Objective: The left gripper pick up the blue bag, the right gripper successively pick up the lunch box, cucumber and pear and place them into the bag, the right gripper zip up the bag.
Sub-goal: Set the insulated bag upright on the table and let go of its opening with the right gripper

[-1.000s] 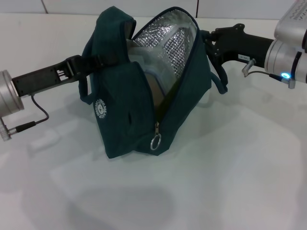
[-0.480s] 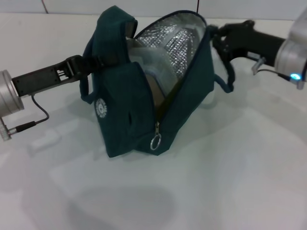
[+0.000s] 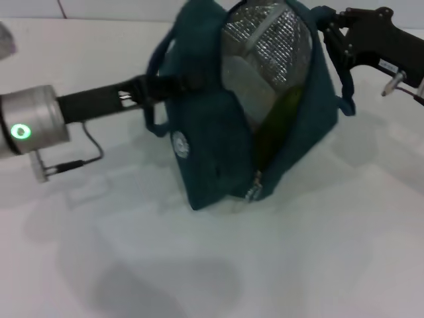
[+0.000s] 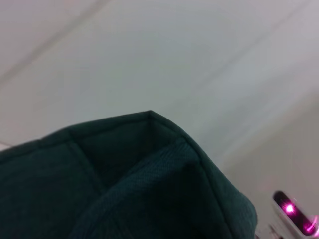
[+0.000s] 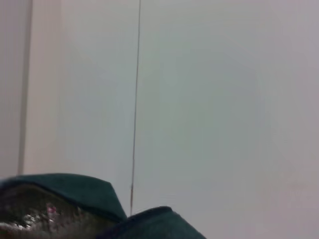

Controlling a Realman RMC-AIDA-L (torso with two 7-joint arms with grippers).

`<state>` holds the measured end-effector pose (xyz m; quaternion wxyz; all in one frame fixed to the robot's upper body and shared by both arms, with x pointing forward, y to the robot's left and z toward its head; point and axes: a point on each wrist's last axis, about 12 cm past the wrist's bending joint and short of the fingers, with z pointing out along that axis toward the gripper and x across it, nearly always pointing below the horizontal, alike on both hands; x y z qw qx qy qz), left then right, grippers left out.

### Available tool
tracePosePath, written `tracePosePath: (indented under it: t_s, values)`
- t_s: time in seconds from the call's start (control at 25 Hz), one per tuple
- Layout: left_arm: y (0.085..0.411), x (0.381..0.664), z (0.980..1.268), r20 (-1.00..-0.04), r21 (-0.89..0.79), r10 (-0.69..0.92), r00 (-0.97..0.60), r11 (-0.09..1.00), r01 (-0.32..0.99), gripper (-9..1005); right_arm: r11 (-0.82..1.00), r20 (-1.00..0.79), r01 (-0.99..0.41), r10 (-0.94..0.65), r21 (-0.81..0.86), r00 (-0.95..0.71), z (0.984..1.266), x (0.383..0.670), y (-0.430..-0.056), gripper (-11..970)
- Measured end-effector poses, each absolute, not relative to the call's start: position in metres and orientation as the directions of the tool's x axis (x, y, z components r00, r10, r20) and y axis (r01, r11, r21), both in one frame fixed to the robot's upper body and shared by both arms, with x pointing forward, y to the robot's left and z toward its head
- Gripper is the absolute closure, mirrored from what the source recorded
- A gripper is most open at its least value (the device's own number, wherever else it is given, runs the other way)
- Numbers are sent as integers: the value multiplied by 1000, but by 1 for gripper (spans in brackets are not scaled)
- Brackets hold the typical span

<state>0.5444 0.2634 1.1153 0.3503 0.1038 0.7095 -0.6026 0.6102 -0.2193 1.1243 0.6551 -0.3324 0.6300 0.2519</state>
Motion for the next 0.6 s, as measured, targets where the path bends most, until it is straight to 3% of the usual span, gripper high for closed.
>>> tracePosePath:
  t_s: [0.24,0.6]
  values:
    - [243,544,1110,-611,-791,-245,-753,195,579,947,617,-988,-772,-103,-153,113,1123,590,-232,891]
    - [207,551,1101,-608,-794,-210,-766,145,590,947,693,-991,-708,-74,-132,112,1129,568,-287,892]
